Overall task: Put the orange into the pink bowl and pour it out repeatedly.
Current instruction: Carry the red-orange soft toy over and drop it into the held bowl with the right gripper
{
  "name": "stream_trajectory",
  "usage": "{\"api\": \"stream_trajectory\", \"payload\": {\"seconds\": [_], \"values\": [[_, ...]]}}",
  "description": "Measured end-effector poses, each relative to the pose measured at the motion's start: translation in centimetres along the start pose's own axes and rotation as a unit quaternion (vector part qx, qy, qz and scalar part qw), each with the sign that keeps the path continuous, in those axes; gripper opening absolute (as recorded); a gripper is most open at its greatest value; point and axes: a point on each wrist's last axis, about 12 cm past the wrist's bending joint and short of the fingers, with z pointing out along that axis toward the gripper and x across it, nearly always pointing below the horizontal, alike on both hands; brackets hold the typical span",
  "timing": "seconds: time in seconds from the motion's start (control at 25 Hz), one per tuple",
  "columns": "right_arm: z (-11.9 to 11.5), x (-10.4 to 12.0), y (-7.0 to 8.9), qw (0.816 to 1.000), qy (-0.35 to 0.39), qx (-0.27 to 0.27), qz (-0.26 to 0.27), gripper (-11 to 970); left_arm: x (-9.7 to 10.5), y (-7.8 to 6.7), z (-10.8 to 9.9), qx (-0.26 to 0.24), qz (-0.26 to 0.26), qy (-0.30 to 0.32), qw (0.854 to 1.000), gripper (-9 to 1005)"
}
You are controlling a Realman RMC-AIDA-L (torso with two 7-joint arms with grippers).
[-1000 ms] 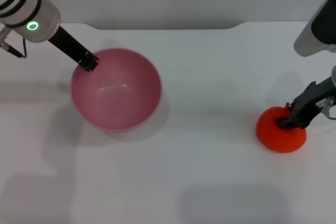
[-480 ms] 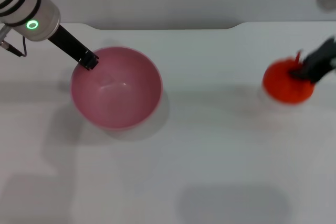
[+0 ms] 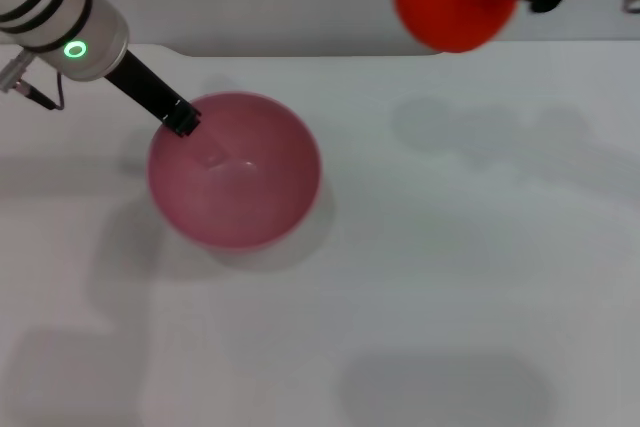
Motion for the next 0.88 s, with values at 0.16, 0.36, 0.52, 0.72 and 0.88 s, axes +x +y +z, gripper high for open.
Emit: {"api": "stream_trajectory", "payload": {"seconds": [0.16, 0.36, 0.52, 0.72, 0.88], "values": [[1.1, -0.4, 1.6, 0.998, -0.019, -0.056, -0.020, 62, -0.3, -0.2, 0.0, 0.001, 0.003, -0.002, 1.000, 46], [3.8, 0.2, 2.7, 0.994, -0.006, -0.109, -0.023, 61, -1.7, -1.7, 0.0, 0.019, 0.022, -0.009, 1.000, 46], [5.7, 0.8, 3.4, 0.991, 0.002, -0.133, -0.034, 61, -2.1, -2.2, 0.1, 0.032, 0.026, -0.014, 0.999, 46], [7.2, 1.2, 4.4, 0.988, 0.012, -0.149, -0.045, 61, -2.3, -2.6, 0.2, 0.042, 0.029, -0.017, 0.999, 45], [8.1, 1.4, 4.8, 0.985, 0.023, -0.163, -0.048, 65, -2.3, -2.7, 0.2, 0.044, 0.031, -0.017, 0.998, 45]]}}
